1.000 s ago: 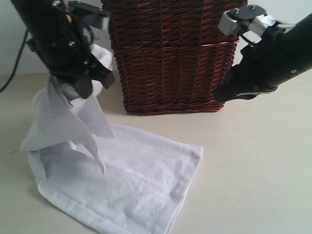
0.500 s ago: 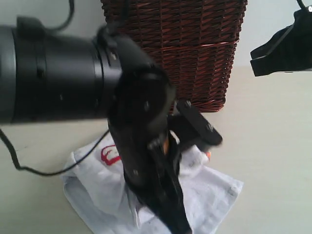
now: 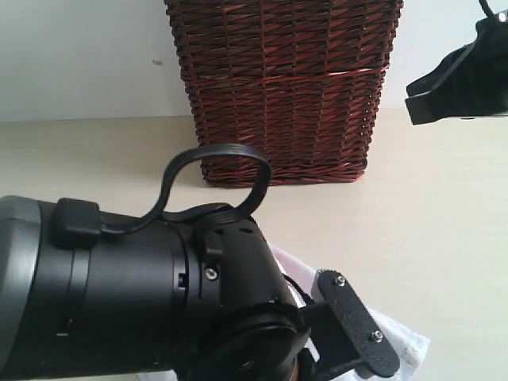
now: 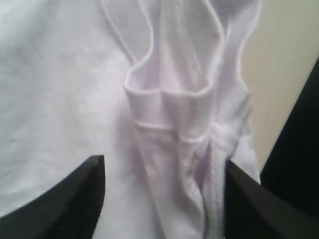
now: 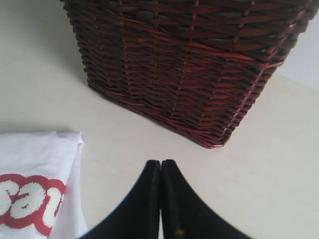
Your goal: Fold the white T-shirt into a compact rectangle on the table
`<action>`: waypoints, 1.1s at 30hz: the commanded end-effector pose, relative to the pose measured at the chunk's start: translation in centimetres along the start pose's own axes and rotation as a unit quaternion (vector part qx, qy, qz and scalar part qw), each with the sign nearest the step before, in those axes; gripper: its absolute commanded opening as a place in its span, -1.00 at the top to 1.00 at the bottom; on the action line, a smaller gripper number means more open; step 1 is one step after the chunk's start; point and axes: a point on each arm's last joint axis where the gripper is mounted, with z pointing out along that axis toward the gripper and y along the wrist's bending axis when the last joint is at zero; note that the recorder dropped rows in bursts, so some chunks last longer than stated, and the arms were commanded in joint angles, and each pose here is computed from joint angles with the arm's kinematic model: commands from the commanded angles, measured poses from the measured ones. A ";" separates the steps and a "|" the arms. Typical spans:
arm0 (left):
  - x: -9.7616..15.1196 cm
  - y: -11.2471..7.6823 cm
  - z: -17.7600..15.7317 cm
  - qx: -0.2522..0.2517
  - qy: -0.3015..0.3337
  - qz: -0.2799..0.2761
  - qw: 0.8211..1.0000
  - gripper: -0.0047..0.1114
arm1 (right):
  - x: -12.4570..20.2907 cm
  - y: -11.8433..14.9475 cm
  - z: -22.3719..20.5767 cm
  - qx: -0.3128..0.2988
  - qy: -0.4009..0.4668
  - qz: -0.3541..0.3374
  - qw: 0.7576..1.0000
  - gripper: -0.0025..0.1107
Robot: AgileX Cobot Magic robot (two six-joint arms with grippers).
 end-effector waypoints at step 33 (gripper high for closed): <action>-1.5 -0.5 4.7 0.098 -0.032 0.014 0.995 0.92 | 0.0 0.0 0.2 -0.002 -0.002 0.010 1.000 0.96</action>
